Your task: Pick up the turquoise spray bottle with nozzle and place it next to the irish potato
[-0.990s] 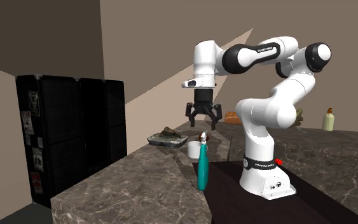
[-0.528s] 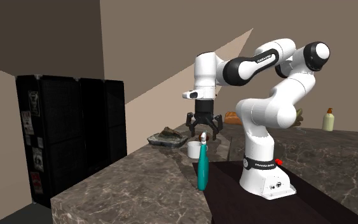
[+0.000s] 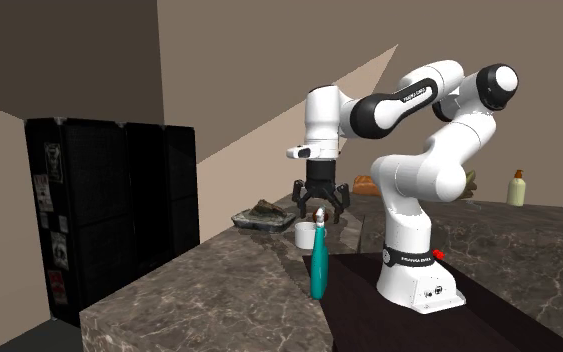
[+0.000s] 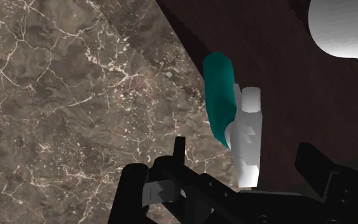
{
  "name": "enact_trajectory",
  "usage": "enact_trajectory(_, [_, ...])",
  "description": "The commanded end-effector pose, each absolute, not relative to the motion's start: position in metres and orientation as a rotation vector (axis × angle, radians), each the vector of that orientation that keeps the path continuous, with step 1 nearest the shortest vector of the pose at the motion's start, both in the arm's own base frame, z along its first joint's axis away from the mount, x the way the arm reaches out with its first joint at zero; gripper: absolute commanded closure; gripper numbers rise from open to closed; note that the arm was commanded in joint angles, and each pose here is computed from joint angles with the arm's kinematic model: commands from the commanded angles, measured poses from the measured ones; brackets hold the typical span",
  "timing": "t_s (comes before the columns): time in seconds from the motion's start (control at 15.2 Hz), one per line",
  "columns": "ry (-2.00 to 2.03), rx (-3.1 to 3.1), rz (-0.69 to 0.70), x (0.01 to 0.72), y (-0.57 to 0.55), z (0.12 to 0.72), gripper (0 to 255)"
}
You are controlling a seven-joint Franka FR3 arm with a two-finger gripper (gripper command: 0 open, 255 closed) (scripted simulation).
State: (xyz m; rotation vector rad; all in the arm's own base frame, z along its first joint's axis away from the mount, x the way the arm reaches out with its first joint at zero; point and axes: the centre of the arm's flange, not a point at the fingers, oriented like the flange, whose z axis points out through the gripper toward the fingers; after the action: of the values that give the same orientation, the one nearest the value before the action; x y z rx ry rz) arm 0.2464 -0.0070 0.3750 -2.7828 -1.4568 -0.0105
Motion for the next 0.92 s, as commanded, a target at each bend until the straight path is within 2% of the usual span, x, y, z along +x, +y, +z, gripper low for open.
enact_trajectory(0.0, [-1.457, -2.783, -0.011, 0.246, -0.007, 0.375, 255])
enact_trajectory(0.59, [-1.457, -2.783, -0.011, 0.246, -0.007, 0.375, 255])
enact_trajectory(0.86, [-1.457, -2.783, -0.011, 0.246, -0.007, 0.396, 255])
